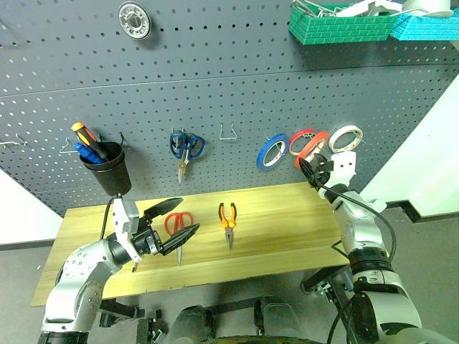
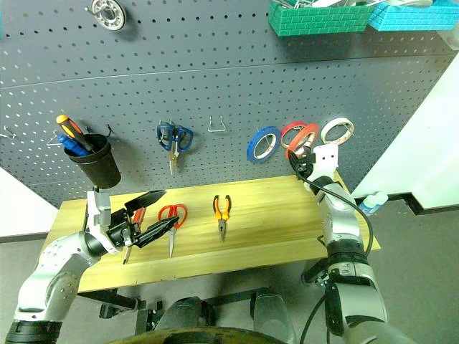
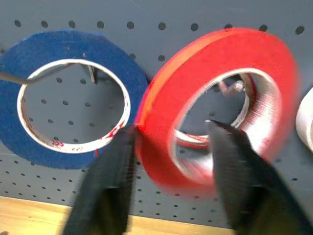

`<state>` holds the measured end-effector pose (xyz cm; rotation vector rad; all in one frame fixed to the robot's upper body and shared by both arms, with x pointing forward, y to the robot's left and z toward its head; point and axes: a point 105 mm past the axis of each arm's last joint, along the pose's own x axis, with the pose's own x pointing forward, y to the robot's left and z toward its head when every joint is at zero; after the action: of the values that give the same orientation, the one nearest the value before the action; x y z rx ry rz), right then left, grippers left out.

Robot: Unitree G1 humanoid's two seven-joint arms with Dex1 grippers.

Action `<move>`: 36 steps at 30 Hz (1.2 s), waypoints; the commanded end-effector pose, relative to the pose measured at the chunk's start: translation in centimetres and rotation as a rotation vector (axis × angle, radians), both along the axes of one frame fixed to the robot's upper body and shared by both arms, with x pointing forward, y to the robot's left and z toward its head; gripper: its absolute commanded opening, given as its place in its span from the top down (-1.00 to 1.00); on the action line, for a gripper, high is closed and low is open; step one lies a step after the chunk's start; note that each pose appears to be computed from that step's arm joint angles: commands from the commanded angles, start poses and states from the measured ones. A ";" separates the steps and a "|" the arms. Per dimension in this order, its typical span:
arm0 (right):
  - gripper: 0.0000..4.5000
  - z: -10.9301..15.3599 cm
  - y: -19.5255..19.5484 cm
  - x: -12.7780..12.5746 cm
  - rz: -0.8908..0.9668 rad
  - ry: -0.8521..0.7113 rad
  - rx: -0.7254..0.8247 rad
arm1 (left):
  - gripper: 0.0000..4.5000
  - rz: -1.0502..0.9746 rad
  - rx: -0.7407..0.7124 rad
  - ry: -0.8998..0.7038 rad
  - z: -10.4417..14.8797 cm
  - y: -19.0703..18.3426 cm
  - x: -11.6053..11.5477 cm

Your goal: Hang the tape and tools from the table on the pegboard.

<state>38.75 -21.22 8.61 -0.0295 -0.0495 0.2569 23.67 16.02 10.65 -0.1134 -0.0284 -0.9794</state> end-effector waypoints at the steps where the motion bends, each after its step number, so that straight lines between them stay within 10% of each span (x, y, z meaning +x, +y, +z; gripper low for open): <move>1: -0.67 1.3 0.2 0.0 0.004 -0.062 0.012 | -1.00 0.003 0.000 -0.050 1.4 0.2 0.0; 4: -0.99 0.8 0.7 -0.7 0.023 -0.056 0.017 | -1.00 0.002 -0.001 -0.049 1.5 0.2 0.0; 14: -0.99 -2.6 3.4 -5.1 0.092 0.088 0.061 | -1.00 0.024 0.013 -0.040 1.5 0.8 -0.2; 36: -0.99 -6.5 14.3 -5.2 0.192 0.537 0.033 | -1.00 0.182 0.112 0.016 2.0 4.9 -4.0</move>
<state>33.26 -7.50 1.82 0.0726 0.4793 0.4494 19.78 21.01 11.17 -0.0496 0.0714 -0.7904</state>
